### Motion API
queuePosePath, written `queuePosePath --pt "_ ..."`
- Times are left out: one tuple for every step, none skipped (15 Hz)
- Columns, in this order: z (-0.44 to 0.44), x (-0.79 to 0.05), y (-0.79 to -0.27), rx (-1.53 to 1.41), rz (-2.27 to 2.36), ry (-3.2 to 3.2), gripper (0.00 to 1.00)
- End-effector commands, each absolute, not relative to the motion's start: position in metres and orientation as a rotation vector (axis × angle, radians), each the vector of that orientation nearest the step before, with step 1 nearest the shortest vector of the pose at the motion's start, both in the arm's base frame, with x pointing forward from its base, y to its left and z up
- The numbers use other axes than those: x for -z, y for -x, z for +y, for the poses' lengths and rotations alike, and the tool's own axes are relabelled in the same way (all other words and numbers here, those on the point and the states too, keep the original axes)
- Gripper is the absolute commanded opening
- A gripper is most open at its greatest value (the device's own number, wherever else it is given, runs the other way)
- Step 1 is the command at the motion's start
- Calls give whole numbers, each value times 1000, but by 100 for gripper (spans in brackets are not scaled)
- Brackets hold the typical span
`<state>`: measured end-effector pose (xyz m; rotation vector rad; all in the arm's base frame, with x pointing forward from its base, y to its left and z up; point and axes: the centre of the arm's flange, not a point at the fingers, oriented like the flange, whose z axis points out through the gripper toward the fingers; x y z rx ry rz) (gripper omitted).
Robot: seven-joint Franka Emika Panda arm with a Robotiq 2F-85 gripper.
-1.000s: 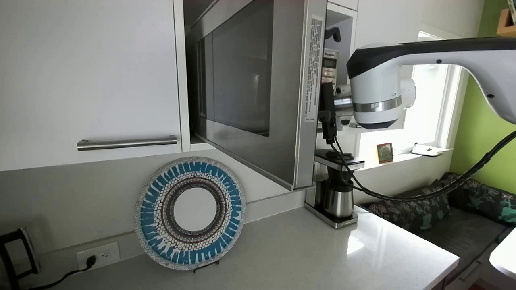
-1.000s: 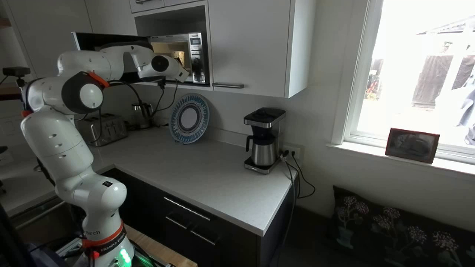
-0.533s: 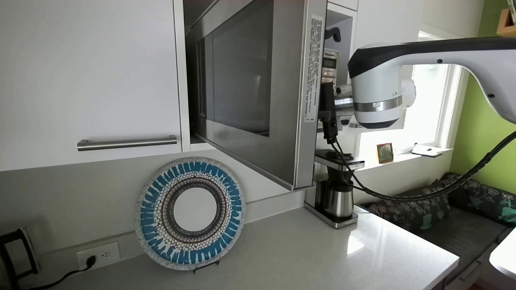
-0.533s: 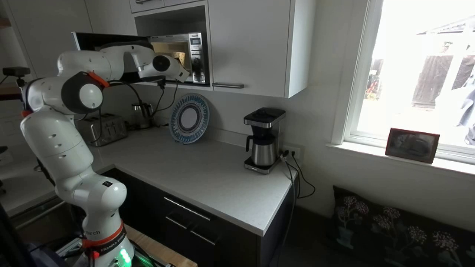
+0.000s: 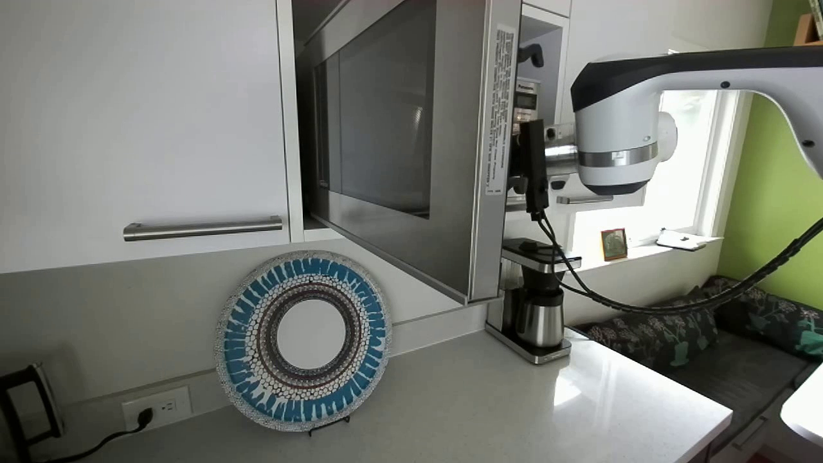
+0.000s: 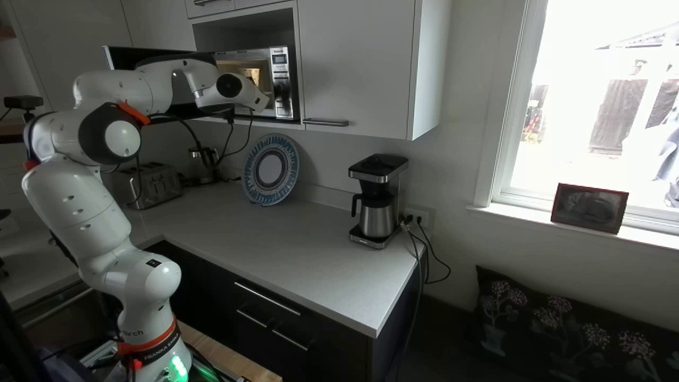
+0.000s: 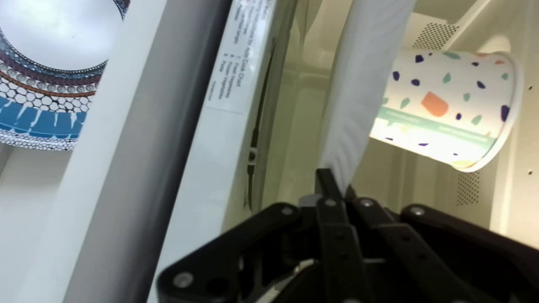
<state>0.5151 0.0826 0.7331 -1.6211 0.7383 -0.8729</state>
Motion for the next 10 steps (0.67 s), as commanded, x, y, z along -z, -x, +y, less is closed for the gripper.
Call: queuePosePath --pt "74 -736 -496 873 695 1637 0" --pt "74 -737 -493 876 685 1636 0" --pt "74 -737 -488 880 677 1634 0" --pt "73 -738 -485 881 667 1634 0" --pt "72 -738 -480 882 660 1635 0" --pt "71 -738 -475 885 654 1636 0" --pt "69 -738 -471 885 649 1638 0" --pt "68 -738 -467 885 644 1638 0" --pt "67 -737 -461 884 637 1638 0" --pt "66 -736 -457 883 632 1640 0"
